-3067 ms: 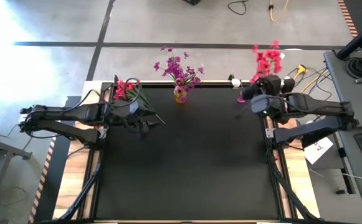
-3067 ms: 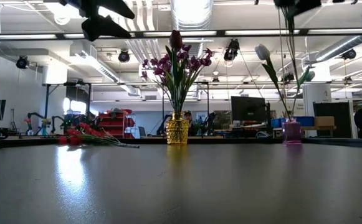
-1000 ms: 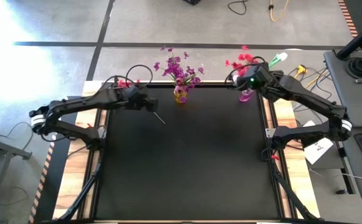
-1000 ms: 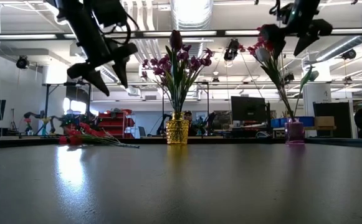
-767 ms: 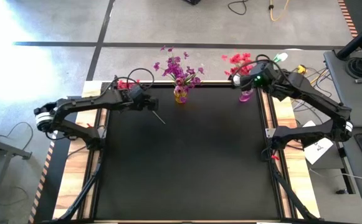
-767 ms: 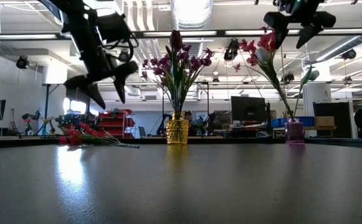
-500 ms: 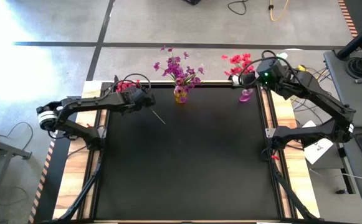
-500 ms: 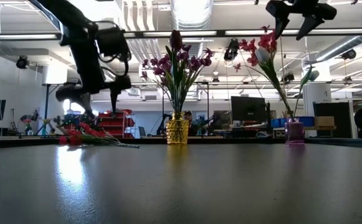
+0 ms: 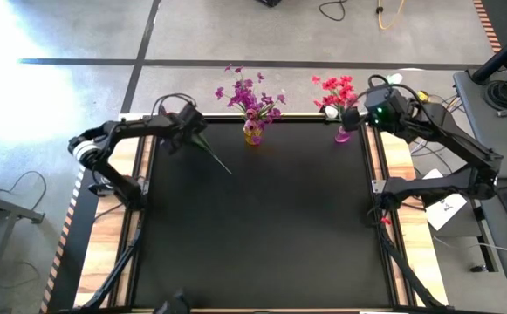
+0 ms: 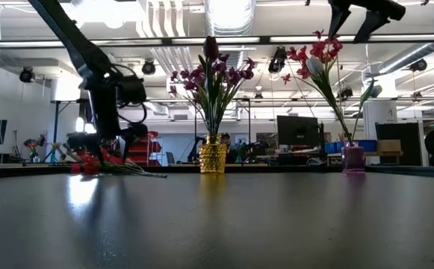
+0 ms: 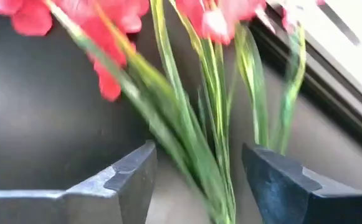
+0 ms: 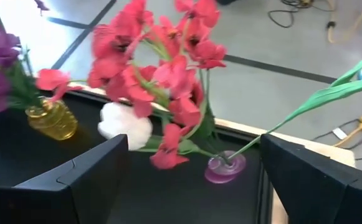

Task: Sort flowers into vase by color
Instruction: Put the red flowers into the violet flower vase

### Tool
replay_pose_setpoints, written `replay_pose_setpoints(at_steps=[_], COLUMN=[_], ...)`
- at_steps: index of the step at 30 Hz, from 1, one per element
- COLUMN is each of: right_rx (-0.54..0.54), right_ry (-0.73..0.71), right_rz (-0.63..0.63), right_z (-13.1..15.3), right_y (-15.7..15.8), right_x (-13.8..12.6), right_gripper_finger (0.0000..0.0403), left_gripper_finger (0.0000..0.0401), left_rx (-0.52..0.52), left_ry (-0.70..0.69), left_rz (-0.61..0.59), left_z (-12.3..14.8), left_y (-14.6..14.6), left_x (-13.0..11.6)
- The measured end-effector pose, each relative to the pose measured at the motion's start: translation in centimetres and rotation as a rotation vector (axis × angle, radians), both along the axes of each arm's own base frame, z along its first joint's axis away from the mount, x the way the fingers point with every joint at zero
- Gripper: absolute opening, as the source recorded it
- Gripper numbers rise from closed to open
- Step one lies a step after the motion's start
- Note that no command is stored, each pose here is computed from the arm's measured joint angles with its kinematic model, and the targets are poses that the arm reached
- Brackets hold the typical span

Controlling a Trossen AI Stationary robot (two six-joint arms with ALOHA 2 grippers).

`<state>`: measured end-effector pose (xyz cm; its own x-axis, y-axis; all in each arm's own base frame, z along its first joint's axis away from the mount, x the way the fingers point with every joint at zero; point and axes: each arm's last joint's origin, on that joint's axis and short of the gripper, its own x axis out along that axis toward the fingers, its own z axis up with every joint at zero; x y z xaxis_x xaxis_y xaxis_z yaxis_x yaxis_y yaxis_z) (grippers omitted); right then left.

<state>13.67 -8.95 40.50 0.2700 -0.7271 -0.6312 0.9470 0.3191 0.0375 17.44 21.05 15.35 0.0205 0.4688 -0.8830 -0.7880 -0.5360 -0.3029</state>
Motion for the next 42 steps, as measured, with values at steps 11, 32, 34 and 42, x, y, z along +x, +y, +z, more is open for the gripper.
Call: replay_pose_setpoints(at_steps=[11, 32, 34, 42], right_rx=[0.009, -0.194, -0.182, -0.152], right_ry=[-0.04, -0.43, -0.44, -0.499], right_rz=[0.103, 0.852, 0.902, 0.977], right_z=[0.1, 3.9, 3.6, 0.7], right_y=[1.9, 11.1, 12.4, 16.6], right_x=[0.9, 6.9, 8.0, 14.8], right_gripper_finger=[0.0354, 0.0354, 0.0354, 0.0354], left_gripper_finger=[0.0158, 0.0002, 0.0002, 0.0001], left_rx=[-0.146, 0.377, 0.443, 0.848], left_ry=[0.028, -0.18, -0.243, -0.598], left_rz=[0.014, -0.548, -0.621, -0.934], left_z=[-1.4, 12.5, 13.5, 15.8], left_y=[3.4, -7.6, -10.3, -18.2], left_x=[0.0, -1.3, -2.1, -4.8])
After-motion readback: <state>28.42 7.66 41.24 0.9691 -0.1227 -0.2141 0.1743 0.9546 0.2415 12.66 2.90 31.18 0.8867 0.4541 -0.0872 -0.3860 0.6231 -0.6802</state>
